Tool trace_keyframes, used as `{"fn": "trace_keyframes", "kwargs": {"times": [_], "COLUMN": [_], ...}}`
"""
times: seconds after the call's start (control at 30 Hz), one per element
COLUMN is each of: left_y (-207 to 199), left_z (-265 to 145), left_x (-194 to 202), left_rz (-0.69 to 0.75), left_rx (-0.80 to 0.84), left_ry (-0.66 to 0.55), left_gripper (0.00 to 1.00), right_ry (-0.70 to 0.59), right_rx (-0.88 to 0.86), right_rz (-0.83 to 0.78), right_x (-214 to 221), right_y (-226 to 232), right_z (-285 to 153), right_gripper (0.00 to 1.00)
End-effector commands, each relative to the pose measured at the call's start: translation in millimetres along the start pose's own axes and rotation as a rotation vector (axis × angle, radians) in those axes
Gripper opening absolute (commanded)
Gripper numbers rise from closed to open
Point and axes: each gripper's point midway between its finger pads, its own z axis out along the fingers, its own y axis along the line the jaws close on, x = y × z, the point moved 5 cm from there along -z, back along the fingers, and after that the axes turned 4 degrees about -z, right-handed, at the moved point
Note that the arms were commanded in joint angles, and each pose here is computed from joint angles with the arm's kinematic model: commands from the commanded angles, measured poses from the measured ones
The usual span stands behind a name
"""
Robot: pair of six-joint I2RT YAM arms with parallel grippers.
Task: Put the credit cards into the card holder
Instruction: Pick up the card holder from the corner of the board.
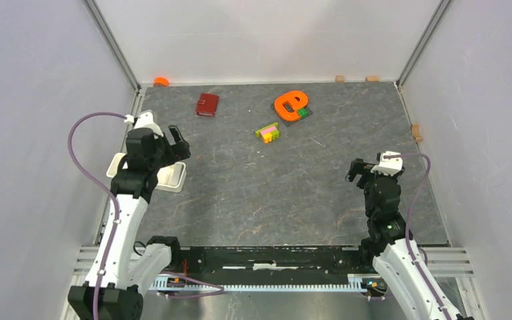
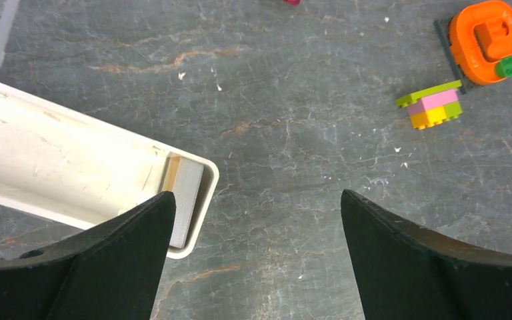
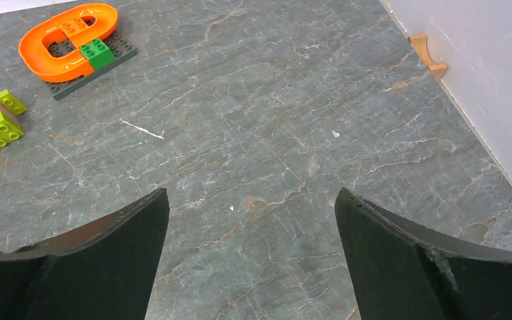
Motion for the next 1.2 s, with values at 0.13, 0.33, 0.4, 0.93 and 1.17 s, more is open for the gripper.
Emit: {"fn": "trace_keyframes", "kwargs": {"times": [0.13,0.33,0.4,0.93,1.17], "left_y": [-54.2,-61.7,-63.2,-29.6,-8.3], "left_z": [56.4,139.4,167.9,305.4,337.2], "left_x": [-26.8,-52.6,-55.7,-57.1,-32.4], "left_rz": [-0.05,-0.015,-0.014,-0.153,-0.216], "left_rx": [0.246,0.167,0.142,0.087,0.075], "left_ry": [0.16,0.221,0.259,0.37,0.413], "left_gripper": [1.0,1.0,1.0,0.89,0.86], "right_ry": [-0.025,0.009,0.013,0.027,0.04], "right_rx": [-0.038,-0.109,-0.132,-0.2,-0.225], "right_rz": [0.004,-0.028,-0.033,-0.048,-0.054], "right_x": [-16.5,-13.6,-12.7,-10.2,-8.3], "right_y": [5.7,15.2,18.3,27.4,31.2], "right_z": [1.6,4.2,4.4,6.0,7.5], "right_gripper": [0.98,0.98,0.98,0.98,0.98]}}
